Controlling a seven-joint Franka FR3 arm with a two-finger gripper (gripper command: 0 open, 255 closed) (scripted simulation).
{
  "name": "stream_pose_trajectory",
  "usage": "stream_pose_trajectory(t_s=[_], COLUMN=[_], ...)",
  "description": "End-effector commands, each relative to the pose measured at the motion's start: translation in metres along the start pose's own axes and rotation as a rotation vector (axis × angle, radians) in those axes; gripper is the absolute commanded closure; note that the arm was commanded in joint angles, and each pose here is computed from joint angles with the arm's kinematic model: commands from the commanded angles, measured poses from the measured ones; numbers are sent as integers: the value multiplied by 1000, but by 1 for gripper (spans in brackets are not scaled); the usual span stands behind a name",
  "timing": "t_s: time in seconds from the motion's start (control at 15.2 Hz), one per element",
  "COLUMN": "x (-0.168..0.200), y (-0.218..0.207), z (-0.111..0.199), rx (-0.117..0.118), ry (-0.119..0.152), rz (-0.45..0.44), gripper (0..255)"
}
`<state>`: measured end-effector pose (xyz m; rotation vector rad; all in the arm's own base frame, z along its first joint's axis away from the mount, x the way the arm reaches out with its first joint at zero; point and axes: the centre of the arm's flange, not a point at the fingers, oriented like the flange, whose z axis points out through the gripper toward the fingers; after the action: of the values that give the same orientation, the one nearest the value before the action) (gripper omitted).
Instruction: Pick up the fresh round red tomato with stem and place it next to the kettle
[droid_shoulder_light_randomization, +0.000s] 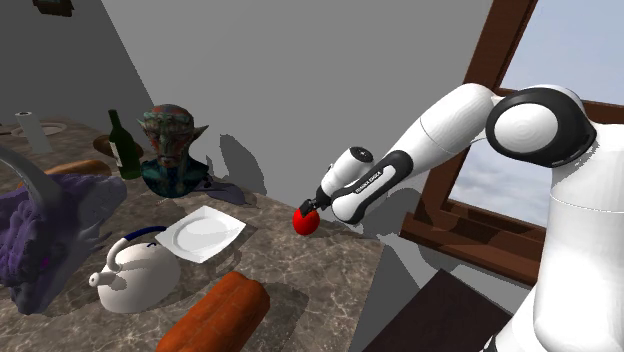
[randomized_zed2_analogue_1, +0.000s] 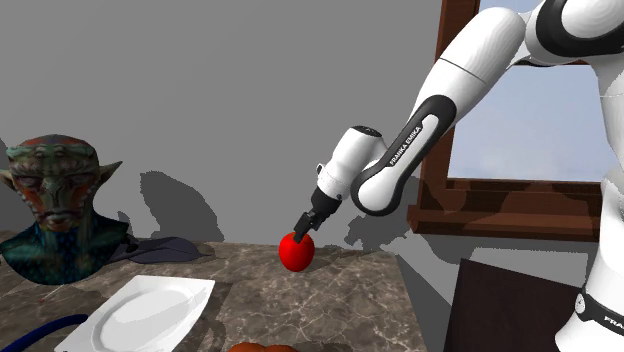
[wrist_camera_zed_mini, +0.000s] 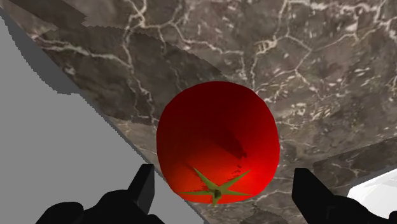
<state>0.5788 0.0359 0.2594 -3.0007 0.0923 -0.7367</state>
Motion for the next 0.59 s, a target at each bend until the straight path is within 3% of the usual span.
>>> stream_pose_trajectory(t_s=[0.0,0.07,0.13,0.53], x=[0,0,0,0], y=[0,0,0,0], z=[0,0,0,0], rx=[0,0,0,0], ry=[0,0,0,0], rz=[0,0,0,0], gripper=[0,0,255,255])
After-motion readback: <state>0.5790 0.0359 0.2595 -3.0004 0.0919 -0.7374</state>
